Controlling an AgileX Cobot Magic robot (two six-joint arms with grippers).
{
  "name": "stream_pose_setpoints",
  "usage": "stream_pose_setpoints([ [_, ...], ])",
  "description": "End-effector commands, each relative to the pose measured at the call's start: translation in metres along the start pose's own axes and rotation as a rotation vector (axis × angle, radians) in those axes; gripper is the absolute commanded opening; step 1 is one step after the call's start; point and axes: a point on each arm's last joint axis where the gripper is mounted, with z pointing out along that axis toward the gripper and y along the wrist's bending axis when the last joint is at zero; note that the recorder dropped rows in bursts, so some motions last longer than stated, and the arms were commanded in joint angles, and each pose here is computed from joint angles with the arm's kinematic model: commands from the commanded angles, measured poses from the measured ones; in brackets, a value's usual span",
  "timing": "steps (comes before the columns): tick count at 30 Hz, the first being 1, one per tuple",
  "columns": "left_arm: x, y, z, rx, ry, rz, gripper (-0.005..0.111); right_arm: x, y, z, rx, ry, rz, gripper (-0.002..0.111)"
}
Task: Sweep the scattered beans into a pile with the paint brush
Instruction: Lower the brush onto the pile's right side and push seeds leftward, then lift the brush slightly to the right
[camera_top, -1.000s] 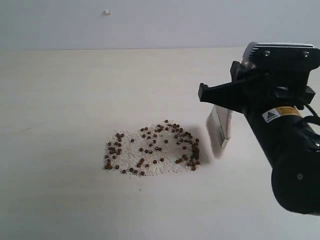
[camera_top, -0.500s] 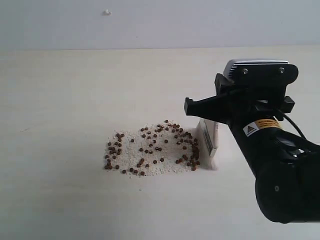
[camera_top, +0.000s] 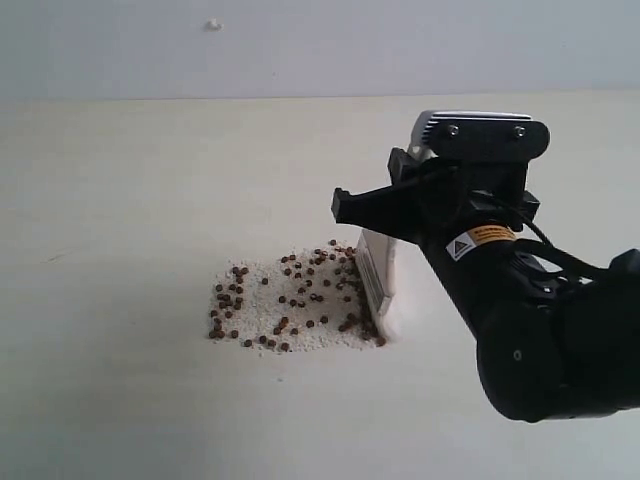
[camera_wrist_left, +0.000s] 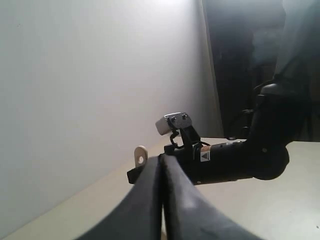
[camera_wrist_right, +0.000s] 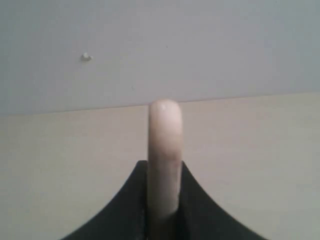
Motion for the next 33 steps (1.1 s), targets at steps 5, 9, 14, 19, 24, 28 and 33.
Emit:
stream_pose_setpoints([
  [5, 0.0, -0.001, -0.001, 0.001, -0.005, -0.009, 0.0, 0.002, 0.005, 0.004, -0.002, 0.021, 0.006, 0.0],
  [9, 0.0, -0.001, -0.001, 0.001, -0.005, -0.009, 0.0, -0.003, 0.001, 0.003, 0.046, 0.005, -0.046, 0.0],
  [14, 0.0, -0.001, -0.001, 0.001, -0.005, -0.009, 0.0, -0.011, 0.002, 0.0, 0.036, -0.017, -0.046, 0.0],
  [19, 0.0, -0.001, -0.001, 0.001, -0.005, -0.009, 0.0, -0.021, 0.001, -0.003, 0.044, -0.04, -0.062, 0.0],
  [24, 0.0, -0.001, -0.001, 0.001, -0.005, -0.009, 0.0, -0.03, 0.001, -0.007, 0.044, -0.064, -0.08, 0.0],
  [28, 0.0, -0.001, -0.001, 0.001, -0.005, -0.009, 0.0, -0.034, 0.001, -0.008, 0.05, -0.097, -0.08, 0.0],
  [33, 0.0, -0.001, -0.001, 0.001, -0.005, -0.009, 0.0, -0.038, -0.007, 0.002, 0.017, -0.125, -0.129, 0.0],
])
